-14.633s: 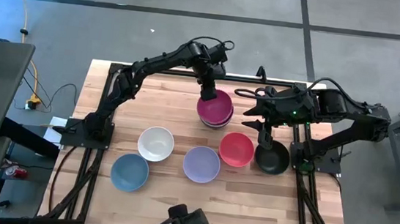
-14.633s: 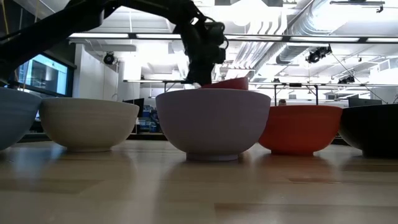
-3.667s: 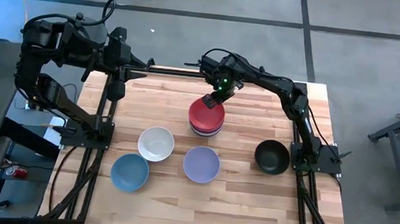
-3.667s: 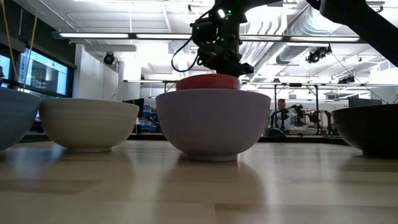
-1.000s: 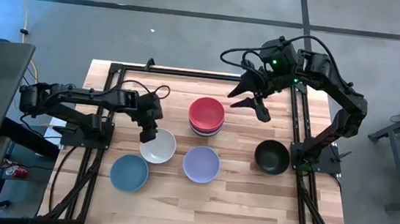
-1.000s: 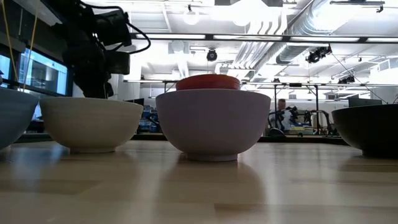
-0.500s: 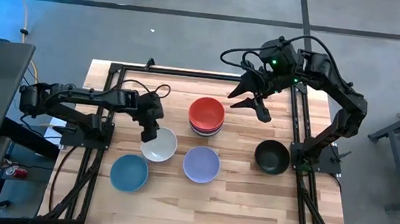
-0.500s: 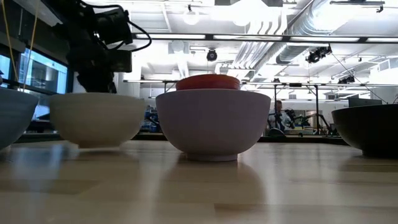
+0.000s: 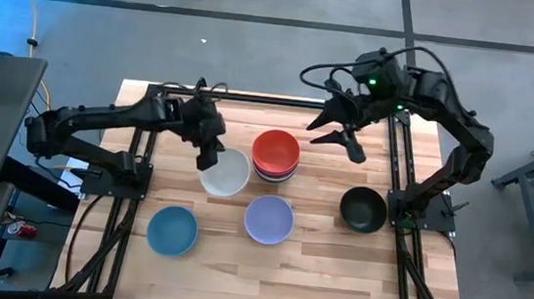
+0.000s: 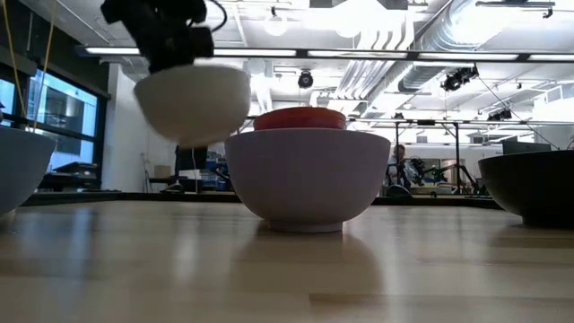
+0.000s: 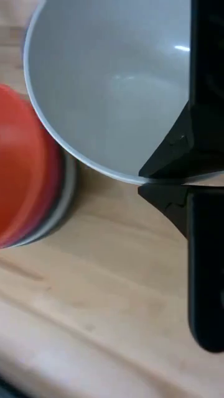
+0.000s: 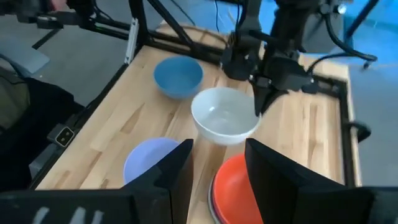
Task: Nest bowls inside each other
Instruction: Stack the white bowl on top of the orange bowl
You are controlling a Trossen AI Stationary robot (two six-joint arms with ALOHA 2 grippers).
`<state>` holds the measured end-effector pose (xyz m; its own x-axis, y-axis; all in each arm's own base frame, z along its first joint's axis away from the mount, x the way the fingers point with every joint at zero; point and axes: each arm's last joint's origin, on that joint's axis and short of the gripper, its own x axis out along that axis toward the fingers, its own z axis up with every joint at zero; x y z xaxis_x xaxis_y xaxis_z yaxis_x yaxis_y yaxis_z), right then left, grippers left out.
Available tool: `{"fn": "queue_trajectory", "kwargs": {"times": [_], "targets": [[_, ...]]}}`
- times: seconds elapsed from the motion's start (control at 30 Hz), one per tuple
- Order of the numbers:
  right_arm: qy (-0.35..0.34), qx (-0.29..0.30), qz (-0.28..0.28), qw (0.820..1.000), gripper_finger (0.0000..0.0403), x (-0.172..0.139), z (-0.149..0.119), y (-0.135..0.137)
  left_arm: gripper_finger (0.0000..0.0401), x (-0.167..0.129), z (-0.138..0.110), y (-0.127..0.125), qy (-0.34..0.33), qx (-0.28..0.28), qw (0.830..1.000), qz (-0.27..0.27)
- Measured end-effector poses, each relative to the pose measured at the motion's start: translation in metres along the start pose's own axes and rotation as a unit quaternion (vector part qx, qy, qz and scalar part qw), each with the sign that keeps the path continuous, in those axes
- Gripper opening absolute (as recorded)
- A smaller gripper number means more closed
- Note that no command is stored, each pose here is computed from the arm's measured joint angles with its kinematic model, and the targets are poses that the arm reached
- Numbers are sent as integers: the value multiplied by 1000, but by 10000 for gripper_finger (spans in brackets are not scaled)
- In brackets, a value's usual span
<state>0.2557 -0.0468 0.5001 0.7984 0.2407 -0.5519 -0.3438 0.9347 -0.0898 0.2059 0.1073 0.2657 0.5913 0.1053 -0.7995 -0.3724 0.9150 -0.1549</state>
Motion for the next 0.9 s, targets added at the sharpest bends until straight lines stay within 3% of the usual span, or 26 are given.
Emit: {"fn": "queue_trajectory", "kwargs": {"times": [0.4,0.6,0.9], "targets": [[-80,-32,-7,996,138,-61,2,30,0,-43,68,13,-73,10,997,29],[-64,-20,0,998,138,-68,-4,36,0,-32,114,23,-60,21,998,28],[-34,-5,12,999,138,-68,-10,39,0,15,175,38,3,37,999,-15]]}}
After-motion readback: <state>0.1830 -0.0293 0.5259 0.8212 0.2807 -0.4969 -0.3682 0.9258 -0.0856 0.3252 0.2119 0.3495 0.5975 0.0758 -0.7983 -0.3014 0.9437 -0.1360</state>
